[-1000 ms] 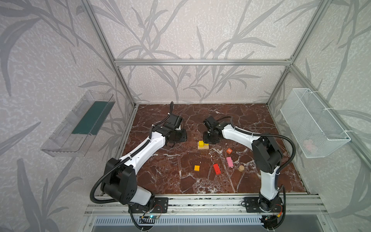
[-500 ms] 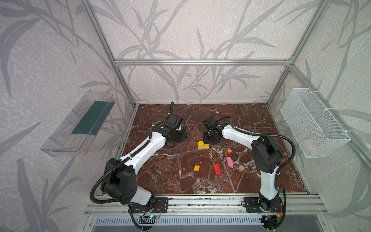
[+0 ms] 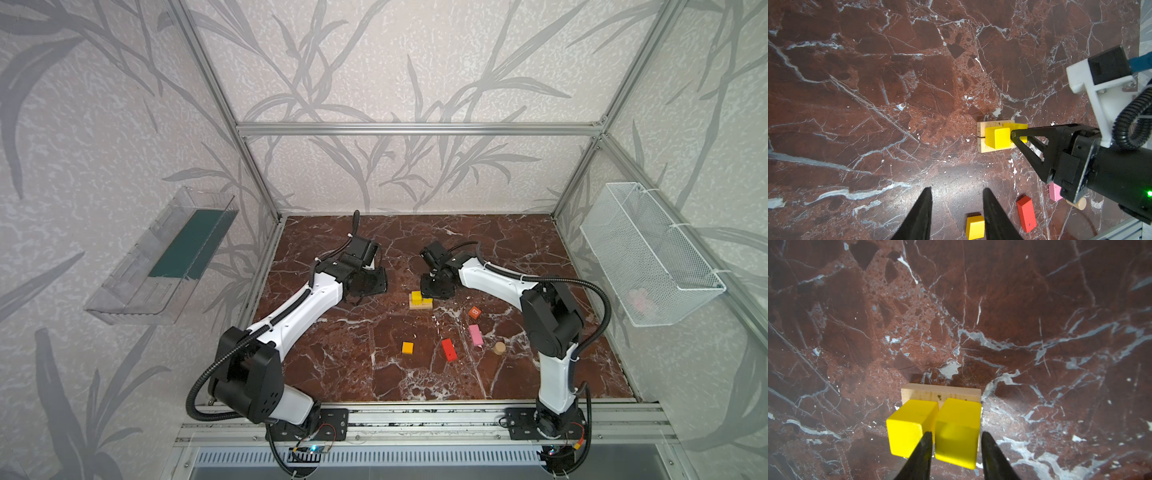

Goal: Build the wood block tower
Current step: 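Open the right gripper and raise it off the yellow cube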

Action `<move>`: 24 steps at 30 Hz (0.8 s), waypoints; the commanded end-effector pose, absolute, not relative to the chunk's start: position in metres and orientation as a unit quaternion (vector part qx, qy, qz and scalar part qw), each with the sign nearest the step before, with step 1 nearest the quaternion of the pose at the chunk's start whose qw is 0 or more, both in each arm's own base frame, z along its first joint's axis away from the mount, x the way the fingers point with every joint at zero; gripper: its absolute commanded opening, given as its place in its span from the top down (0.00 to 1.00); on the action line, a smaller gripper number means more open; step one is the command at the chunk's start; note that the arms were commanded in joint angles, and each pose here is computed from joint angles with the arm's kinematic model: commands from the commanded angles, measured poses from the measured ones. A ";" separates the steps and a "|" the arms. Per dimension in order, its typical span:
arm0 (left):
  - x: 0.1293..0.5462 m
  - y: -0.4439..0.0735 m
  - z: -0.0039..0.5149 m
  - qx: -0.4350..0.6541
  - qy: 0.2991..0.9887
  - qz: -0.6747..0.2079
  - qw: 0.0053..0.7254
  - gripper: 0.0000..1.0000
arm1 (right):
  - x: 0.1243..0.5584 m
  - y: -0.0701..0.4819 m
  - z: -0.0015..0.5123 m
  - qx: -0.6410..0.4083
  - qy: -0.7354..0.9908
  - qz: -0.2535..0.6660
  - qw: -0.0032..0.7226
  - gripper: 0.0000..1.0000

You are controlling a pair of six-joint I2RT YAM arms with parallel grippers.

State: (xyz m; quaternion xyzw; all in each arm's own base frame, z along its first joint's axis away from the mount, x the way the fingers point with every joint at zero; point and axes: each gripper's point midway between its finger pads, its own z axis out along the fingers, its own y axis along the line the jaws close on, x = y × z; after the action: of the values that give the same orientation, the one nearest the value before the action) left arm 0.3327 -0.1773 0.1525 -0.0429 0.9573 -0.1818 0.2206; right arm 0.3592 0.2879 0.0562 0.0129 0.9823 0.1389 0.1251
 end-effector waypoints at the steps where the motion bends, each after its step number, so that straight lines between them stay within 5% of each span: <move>1: 0.331 -0.178 0.165 -0.043 0.953 -0.186 0.233 0.60 | 0.357 0.285 0.067 0.016 0.982 0.135 0.131 0.57; 13: 0.332 -0.184 0.167 -0.038 0.953 -0.191 0.233 0.61 | 0.353 0.277 0.087 0.018 0.979 0.136 0.153 0.55; 24: 0.336 -0.208 0.165 -0.013 0.956 -0.193 0.223 0.61 | 0.345 0.272 0.100 0.008 0.971 0.167 0.173 0.41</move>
State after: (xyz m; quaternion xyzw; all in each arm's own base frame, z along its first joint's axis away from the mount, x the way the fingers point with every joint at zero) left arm 0.3326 -0.2006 0.1622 -0.0163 0.9554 -0.1922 0.2235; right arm 0.3448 0.2707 0.0876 0.0127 0.9765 0.1456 0.1586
